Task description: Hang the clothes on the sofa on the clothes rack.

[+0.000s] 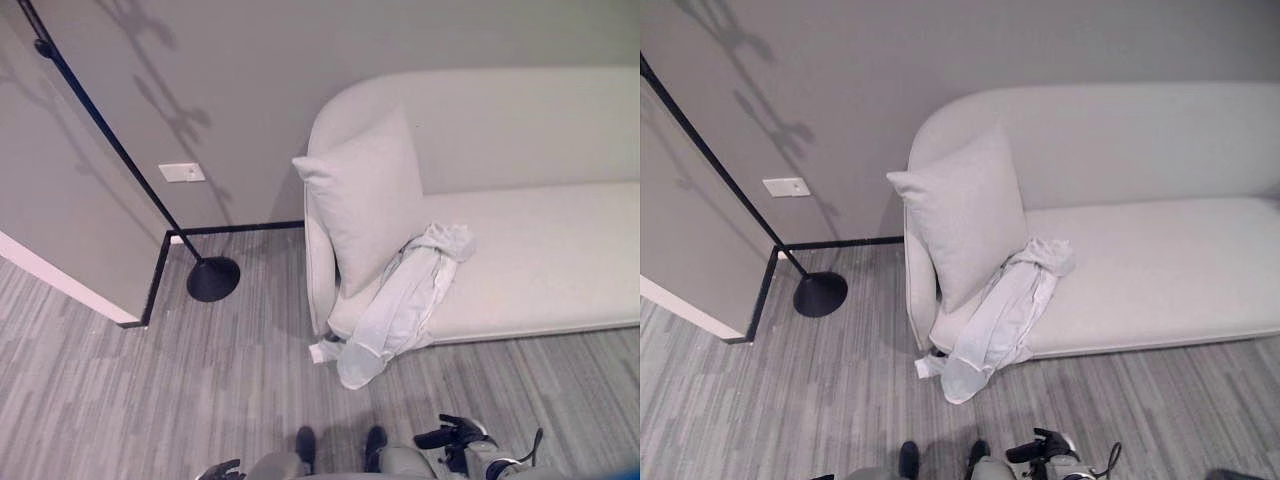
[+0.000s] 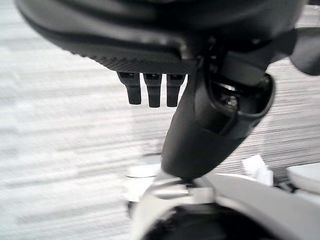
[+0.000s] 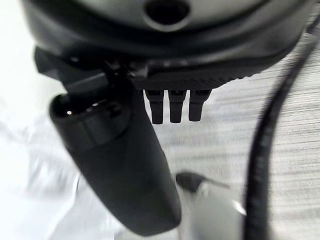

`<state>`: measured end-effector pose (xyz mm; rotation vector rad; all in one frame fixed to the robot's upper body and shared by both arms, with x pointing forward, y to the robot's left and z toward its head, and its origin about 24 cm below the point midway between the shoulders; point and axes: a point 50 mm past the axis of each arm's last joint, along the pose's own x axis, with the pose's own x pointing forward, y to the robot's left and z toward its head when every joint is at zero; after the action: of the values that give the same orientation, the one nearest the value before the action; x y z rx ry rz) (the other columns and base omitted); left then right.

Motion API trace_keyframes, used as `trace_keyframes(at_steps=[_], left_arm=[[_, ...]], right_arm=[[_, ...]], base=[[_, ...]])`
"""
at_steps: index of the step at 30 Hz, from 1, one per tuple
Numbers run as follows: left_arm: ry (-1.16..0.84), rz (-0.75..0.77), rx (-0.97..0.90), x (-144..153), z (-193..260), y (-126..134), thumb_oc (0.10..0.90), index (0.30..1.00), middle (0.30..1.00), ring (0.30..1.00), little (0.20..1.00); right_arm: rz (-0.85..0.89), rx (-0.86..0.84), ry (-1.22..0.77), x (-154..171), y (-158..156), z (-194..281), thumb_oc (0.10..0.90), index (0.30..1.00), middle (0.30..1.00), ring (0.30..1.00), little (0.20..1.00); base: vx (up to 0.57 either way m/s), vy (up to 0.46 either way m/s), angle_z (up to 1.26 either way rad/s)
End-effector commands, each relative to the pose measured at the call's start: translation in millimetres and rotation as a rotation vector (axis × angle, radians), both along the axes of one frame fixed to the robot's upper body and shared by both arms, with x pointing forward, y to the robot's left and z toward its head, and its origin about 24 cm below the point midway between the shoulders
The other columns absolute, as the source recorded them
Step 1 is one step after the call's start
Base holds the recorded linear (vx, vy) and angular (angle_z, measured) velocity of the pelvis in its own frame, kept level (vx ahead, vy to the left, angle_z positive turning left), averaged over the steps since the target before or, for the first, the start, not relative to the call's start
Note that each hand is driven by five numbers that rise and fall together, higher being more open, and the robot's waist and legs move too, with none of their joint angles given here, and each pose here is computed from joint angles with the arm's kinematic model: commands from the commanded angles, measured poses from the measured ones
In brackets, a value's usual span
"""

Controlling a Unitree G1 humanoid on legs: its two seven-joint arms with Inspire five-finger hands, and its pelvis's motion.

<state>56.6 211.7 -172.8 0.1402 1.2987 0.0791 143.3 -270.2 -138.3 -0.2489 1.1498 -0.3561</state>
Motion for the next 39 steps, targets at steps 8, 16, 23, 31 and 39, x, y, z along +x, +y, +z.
trace_keyframes(at_steps=[8, 16, 23, 31, 39], left_arm=[[-0.079, -0.084, 0.013, 23.9, 3.0, -8.6, 0.800, 0.900, 0.900, 0.900, 0.900], [-0.184, -0.337, -0.019, 55.7, 9.5, -33.7, 0.800, 0.900, 0.900, 0.900, 0.900], [-0.164, -0.310, 0.005, 54.7, 10.4, -18.9, 0.800, 0.900, 0.900, 0.900, 0.900], [-0.170, -0.349, 0.035, 61.2, 13.4, -10.5, 0.800, 0.900, 0.900, 0.900, 0.900], [-0.255, -0.524, 0.011, 80.4, 21.2, -28.0, 0.800, 0.900, 0.900, 0.900, 0.900]], right_arm=[[-0.121, -0.229, -0.350, 81.6, -55.3, 70.6, 0.800, 0.900, 0.900, 0.900, 0.900], [-0.035, -0.245, -0.653, 163.1, -44.1, 143.1, 0.800, 0.900, 0.900, 0.900, 0.900], [-0.135, -0.120, -0.812, 204.1, -42.1, 196.6, 0.800, 0.900, 0.900, 0.900, 0.900], [-0.352, -0.102, -0.812, 199.7, -78.5, 229.9, 0.800, 0.900, 0.900, 0.900, 0.900], [-0.457, -0.199, -0.787, 183.8, -112.7, 255.9, 0.800, 0.900, 0.900, 0.900, 0.900]], base=[[0.12, -0.128, 0.20], [0.03, -0.114, 0.09], [0.05, -0.106, 0.15], [0.05, -0.104, 0.28], [0.04, -0.078, 0.25]])
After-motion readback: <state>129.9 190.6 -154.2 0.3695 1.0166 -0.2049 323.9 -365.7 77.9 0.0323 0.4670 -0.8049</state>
